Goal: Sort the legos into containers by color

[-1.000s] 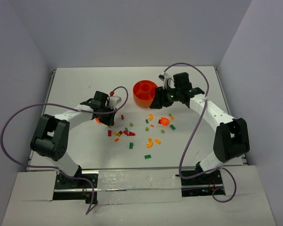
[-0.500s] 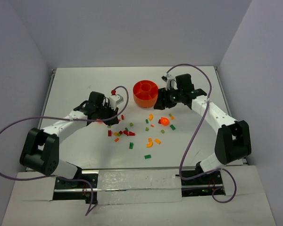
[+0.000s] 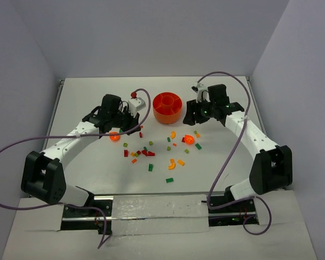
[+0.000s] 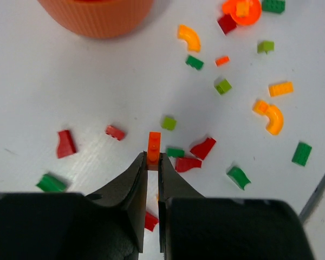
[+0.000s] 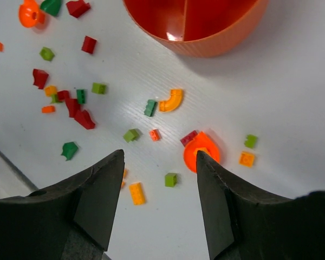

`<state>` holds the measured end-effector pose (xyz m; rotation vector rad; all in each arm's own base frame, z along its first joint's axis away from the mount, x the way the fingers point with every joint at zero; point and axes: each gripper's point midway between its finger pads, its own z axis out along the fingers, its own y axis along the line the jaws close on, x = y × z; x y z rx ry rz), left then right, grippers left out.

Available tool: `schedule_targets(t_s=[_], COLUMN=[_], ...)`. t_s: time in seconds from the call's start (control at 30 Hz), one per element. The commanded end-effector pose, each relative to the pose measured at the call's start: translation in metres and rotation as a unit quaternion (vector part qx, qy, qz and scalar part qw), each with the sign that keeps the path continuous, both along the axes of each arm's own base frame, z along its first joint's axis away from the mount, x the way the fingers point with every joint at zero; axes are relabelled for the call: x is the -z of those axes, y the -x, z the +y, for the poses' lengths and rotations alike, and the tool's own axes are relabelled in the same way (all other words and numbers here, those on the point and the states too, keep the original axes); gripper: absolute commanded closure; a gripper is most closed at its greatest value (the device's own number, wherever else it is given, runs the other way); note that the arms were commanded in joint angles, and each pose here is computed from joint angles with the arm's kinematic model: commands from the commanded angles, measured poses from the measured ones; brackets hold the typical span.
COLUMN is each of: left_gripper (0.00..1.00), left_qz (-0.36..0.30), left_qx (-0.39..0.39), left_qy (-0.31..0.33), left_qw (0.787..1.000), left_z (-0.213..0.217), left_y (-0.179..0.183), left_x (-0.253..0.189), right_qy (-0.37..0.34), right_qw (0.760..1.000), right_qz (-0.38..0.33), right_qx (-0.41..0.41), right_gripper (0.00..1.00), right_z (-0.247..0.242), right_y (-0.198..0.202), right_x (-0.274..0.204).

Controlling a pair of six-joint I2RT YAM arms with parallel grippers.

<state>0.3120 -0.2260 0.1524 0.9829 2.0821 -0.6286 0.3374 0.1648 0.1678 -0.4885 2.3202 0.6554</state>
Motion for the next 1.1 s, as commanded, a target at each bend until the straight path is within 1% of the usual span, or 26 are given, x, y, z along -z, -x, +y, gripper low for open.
schedule_targets(t_s=[0.0, 0.07, 0.1, 0.17, 0.23, 0.27, 0.3, 0.37, 0.47, 0.5, 0.53, 0.57, 0.63, 0.67, 0.73, 0.83, 0.9, 1.0, 1.07], left_gripper=[1.00, 1.00, 1.00, 1.00, 1.00, 1.00, 1.00, 1.00, 1.00, 1.00, 1.00, 1.00, 1.00, 1.00, 1.00, 1.00, 1.00, 1.00, 0.98], left_qz=[-0.049, -0.061, -0.069, -0.074, -0.081, -0.084, -0.091, -0.099, -0.116, -0.103, -0.094, -0.106, -0.118, -0.129, -0.143, -0.113, -0.092, -0.092, -0.094], left_qx=[-0.060, -0.083, -0.114, -0.135, -0.164, -0.163, -0.160, -0.147, -0.116, -0.103, -0.094, -0.076, -0.026, 0.000, 0.006, 0.043, 0.059, 0.070, 0.083], left_qy=[-0.003, -0.012, -0.018, -0.019, 0.001, 0.016, 0.029, 0.050, 0.045, 0.027, 0.009, 0.000, -0.015, -0.016, -0.013, -0.018, -0.020, -0.016, -0.018], left_qw=[0.997, 0.995, 0.991, 0.988, 0.983, 0.983, 0.982, 0.983, 0.985, 0.989, 0.991, 0.991, 0.993, 0.992, 0.990, 0.992, 0.994, 0.993, 0.992], left_z=[-0.001, 0.004, 0.009, 0.013, 0.015, 0.012, 0.010, 0.004, -0.006, -0.006, -0.009, -0.012, -0.020, -0.026, -0.032, -0.051, -0.061, -0.072, -0.085], left_y=[-0.028, -0.036, -0.044, -0.049, -0.054, -0.054, -0.054, -0.053, -0.063, -0.061, -0.068, -0.072, -0.075, -0.076, -0.081, -0.089, -0.096, -0.102, -0.105], left_x=[-0.042, -0.049, -0.055, -0.062, -0.076, -0.081, -0.086, -0.090, -0.093, -0.085, -0.074, -0.083, -0.081, -0.083, -0.090, -0.091, -0.087, -0.087, -0.085], right_qy=[0.052, 0.065, 0.076, 0.090, 0.104, 0.107, 0.109, 0.116, 0.109, 0.120, 0.108, 0.115, 0.105, 0.105, 0.104, 0.112, 0.109, 0.097, 0.095], right_qw=[0.993, 0.989, 0.986, 0.980, 0.971, 0.967, 0.964, 0.954, 0.947, 0.951, 0.961, 0.966, 0.973, 0.975, 0.975, 0.977, 0.980, 0.985, 0.988], right_qz=[-0.099, -0.121, -0.138, -0.161, -0.193, -0.205, -0.216, -0.230, -0.228, -0.219, -0.212, -0.199, -0.184, -0.181, -0.180, -0.156, -0.144, -0.135, -0.116], right_qx=[0.035, 0.043, 0.053, 0.071, 0.100, 0.106, 0.113, 0.150, 0.196, 0.181, 0.142, 0.118, 0.085, 0.080, 0.077, 0.088, 0.079, 0.057, 0.028], right_gripper=[0.33, 0.29, 0.26, 0.20, 0.06, 0.03, 0.02, 0.00, 0.00, 0.00, 0.00, 0.00, 0.00, 0.00, 0.00, 0.00, 0.00, 0.00, 0.00], right_z=[-0.031, -0.039, -0.046, -0.055, -0.068, -0.071, -0.073, -0.084, -0.091, -0.088, -0.075, -0.070, -0.058, -0.057, -0.055, -0.057, -0.054, -0.048, -0.042], right_y=[-0.006, -0.005, -0.004, -0.007, -0.010, -0.011, -0.014, -0.018, -0.031, -0.035, -0.035, -0.038, -0.040, -0.042, -0.045, -0.052, -0.052, -0.049, -0.044], right_x=[-0.045, -0.052, -0.057, -0.063, -0.073, -0.077, -0.081, -0.084, -0.086, -0.083, -0.082, -0.080, -0.079, -0.079, -0.080, -0.070, -0.066, -0.058, -0.048])
